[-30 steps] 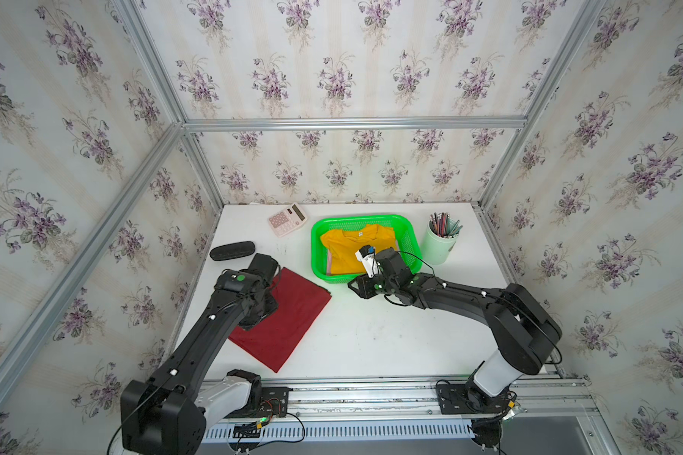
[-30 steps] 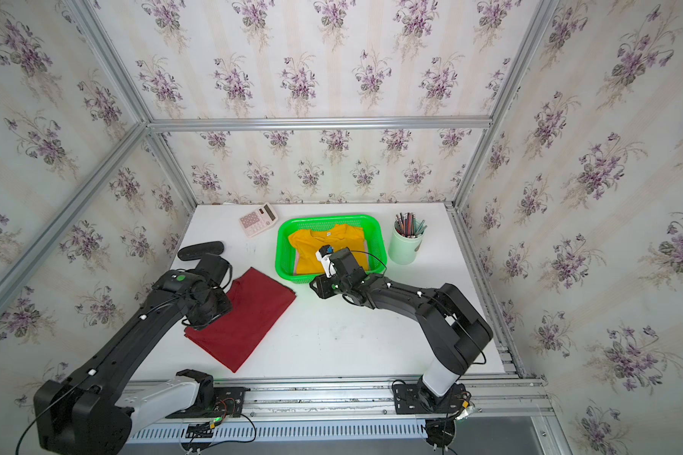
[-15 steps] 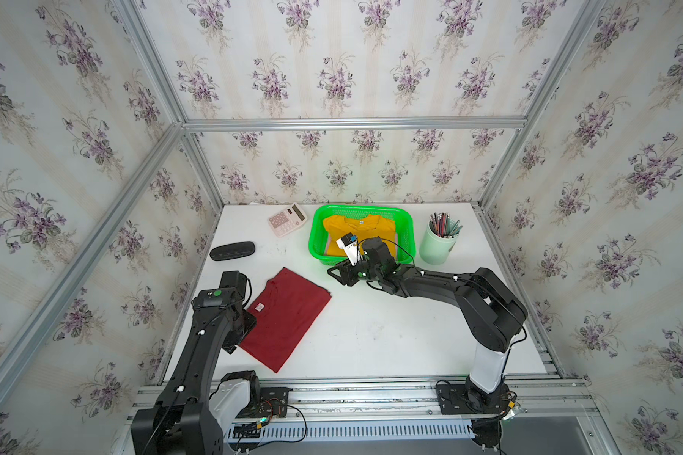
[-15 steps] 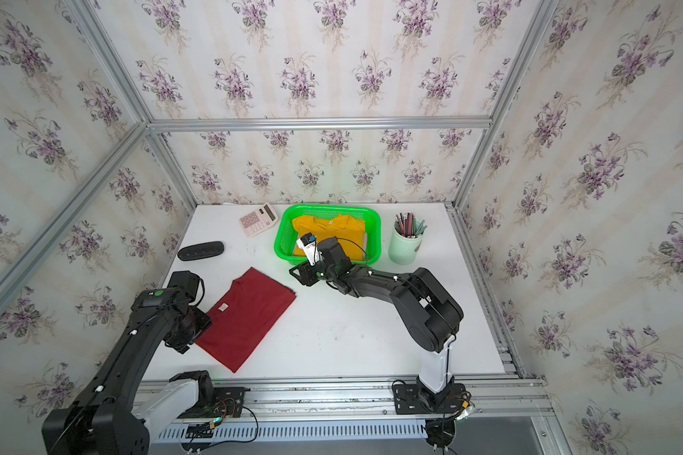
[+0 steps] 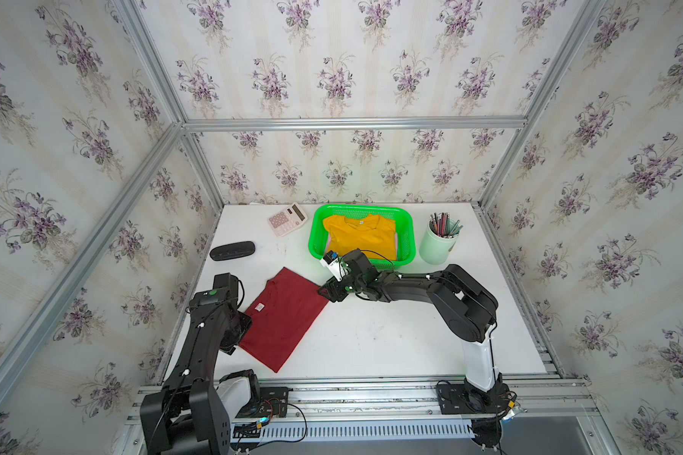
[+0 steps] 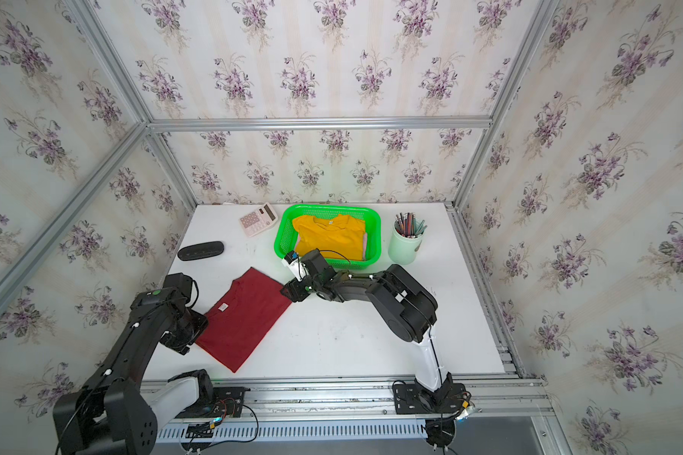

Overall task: Put the folded t-shirts into the basket
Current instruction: Pick up the T-shirt from the center of the board.

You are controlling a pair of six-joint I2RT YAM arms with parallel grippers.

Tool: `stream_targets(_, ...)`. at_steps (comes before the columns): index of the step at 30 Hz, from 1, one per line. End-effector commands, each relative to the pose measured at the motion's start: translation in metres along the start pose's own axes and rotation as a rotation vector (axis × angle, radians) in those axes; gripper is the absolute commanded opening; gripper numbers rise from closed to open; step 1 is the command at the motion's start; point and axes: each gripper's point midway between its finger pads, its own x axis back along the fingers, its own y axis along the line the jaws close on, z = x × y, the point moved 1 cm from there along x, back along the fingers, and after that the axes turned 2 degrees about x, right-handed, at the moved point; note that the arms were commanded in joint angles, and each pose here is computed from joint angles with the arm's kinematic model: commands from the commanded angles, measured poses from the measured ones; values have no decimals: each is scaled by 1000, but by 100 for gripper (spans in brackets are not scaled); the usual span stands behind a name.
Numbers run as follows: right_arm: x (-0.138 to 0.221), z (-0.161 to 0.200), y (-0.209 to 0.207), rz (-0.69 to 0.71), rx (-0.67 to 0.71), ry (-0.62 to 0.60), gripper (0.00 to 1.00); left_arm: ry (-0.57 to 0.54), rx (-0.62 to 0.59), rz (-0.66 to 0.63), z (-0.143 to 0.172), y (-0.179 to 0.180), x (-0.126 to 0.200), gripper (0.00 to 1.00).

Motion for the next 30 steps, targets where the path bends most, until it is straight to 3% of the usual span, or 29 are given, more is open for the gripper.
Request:
stream_targets(1, -7, 15, -2, 21, 12, 48, 58, -20, 24, 7, -5, -2, -2, 55)
stream_targets(5, -8, 31, 9, -23, 19, 92, 43, -18, 27, 14, -6, -5, -3, 54)
stream_targets(8, -3, 46, 13, -26, 11, 143, 20, 5, -3, 40, -3, -11, -6, 55)
stream_targets(10, 8, 58, 10, 7, -8, 165, 11, 25, -67, 72, -1, -19, -7, 55)
stream_targets(14, 47, 83, 9, 86, -66, 186, 6, 32, -98, 123, -1, -31, -10, 55)
stream_targets(18, 93, 136, 14, 147, -217, 298, 6, 63, -140, 186, 3, -49, -12, 55)
stream_targets(23, 135, 199, 58, 58, -408, 404, 13, 94, -288, 273, 20, -79, -7, 59)
stream_targets(26, 151, 206, 86, -24, -435, 427, 21, 96, -416, 339, 34, -98, 1, 59)
stream_targets(30, 168, 176, 102, -94, -391, 348, 40, 140, -597, 453, 63, -120, 10, 60)
